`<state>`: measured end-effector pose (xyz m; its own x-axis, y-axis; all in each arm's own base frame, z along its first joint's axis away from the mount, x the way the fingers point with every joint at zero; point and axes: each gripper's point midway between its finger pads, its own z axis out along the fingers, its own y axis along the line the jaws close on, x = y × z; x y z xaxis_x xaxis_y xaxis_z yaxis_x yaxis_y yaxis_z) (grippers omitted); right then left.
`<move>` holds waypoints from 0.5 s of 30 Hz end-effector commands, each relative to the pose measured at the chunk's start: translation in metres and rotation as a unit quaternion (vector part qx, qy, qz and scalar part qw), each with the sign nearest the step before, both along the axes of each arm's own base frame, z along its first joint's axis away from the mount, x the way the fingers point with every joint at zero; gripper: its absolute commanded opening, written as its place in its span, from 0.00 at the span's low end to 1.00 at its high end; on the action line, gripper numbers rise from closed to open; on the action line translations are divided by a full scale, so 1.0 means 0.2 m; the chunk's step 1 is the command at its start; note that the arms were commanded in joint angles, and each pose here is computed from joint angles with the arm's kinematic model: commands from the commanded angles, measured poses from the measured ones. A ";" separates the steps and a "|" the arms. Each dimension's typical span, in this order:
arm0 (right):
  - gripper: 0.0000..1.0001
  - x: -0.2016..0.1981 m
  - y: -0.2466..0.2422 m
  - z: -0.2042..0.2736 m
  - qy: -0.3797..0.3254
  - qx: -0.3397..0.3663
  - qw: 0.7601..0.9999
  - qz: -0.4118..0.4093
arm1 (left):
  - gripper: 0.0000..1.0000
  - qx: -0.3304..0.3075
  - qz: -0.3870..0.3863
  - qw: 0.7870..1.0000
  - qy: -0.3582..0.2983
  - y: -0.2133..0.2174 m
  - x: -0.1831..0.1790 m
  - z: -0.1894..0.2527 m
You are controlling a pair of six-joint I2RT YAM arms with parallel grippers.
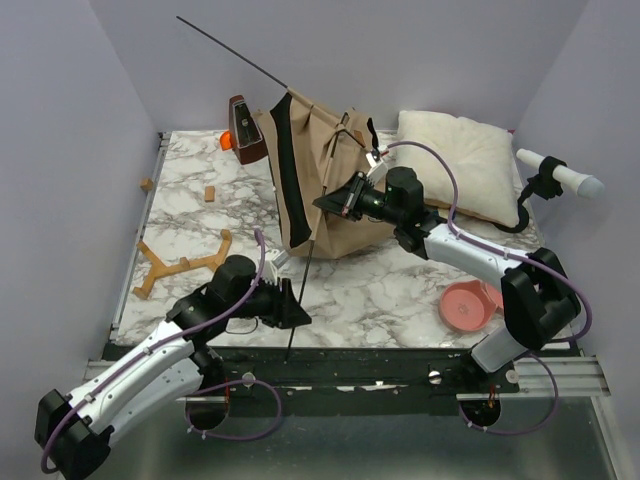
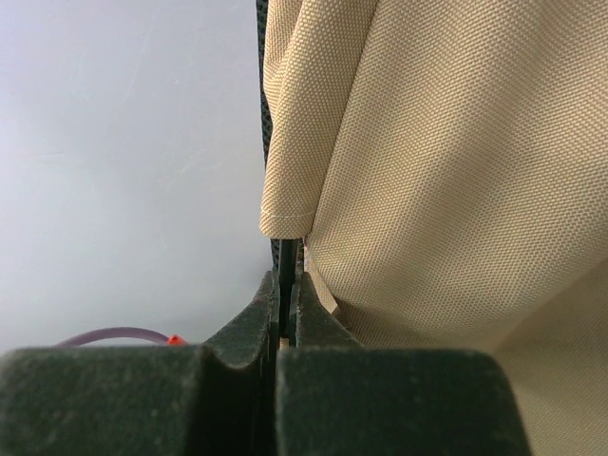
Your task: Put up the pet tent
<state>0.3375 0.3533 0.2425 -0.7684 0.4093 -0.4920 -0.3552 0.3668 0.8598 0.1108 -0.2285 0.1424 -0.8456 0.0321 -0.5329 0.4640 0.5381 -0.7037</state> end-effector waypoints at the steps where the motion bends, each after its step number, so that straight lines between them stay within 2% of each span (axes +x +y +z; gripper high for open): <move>1: 0.01 0.16 -0.06 0.05 -0.038 -0.004 0.998 -0.054 | 0.36 0.024 0.017 0.999 0.034 0.06 -0.06 -0.07; 4: 0.00 0.16 -0.07 0.05 -0.042 -0.007 0.998 -0.056 | 0.02 0.020 0.020 0.999 0.035 0.06 -0.07 -0.07; 7: 0.03 0.15 -0.07 0.06 -0.057 -0.014 0.997 -0.049 | 0.00 0.010 0.023 0.999 0.026 0.04 -0.04 -0.05; 8: 0.10 0.13 -0.07 0.06 -0.065 -0.016 0.997 -0.044 | 0.00 0.006 0.027 0.999 0.020 0.03 -0.03 -0.04; 9: 0.22 0.12 -0.08 0.07 -0.074 -0.019 0.996 -0.039 | 0.00 0.002 0.032 0.999 0.014 0.02 -0.01 -0.02; 11: 0.57 0.08 -0.09 0.08 -0.088 -0.027 0.995 -0.030 | 0.00 -0.008 0.040 0.999 0.005 0.01 0.02 0.01; 12: 0.69 0.05 -0.10 0.09 -0.097 -0.031 0.995 -0.023 | 0.00 -0.012 0.041 0.999 0.001 0.00 0.04 0.03; 13: 0.77 0.02 -0.11 0.09 -0.107 -0.038 0.993 -0.014 | 0.00 -0.015 0.043 0.999 -0.001 -0.01 0.05 0.04; 15: 0.82 -0.04 -0.13 0.11 -0.128 -0.048 0.991 0.001 | 0.00 -0.016 0.045 0.999 -0.005 -0.02 0.07 0.07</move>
